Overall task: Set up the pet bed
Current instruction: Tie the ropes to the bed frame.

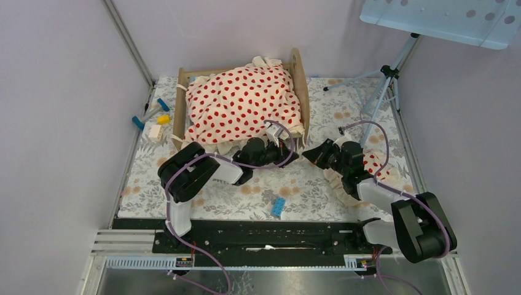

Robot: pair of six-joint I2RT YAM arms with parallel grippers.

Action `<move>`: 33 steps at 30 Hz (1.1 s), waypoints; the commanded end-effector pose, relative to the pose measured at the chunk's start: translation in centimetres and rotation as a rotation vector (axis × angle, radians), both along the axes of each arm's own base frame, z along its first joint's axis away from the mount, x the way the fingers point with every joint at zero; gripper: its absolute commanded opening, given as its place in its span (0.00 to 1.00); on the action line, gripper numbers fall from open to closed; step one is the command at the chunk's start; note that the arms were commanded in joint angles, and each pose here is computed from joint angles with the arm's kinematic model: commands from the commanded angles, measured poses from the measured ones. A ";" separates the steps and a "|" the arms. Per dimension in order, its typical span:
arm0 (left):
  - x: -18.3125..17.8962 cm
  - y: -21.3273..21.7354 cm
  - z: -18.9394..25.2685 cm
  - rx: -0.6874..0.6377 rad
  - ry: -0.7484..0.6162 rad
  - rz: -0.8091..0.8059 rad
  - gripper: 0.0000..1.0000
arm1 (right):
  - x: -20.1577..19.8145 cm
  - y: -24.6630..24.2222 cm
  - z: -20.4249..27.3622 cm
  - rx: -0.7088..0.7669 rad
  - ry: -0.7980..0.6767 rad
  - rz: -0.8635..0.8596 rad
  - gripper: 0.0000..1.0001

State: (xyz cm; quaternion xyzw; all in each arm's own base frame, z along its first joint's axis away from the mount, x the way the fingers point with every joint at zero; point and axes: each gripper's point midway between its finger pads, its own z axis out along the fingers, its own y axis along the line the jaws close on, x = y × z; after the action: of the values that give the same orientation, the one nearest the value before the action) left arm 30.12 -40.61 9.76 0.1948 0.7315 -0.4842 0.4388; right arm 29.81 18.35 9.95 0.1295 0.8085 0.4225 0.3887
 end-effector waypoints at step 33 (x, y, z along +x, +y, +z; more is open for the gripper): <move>1.9 -2.9 -0.2 0.051 0.048 -0.069 0.00 | 0.6 -0.9 1.5 -0.110 -0.126 0.017 0.24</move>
State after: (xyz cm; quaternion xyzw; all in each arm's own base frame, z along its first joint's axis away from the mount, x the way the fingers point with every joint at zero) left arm 31.41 -42.45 8.02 0.2012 0.7667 -0.4687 0.3898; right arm 29.85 17.18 10.44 0.0933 0.8134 0.3820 0.4286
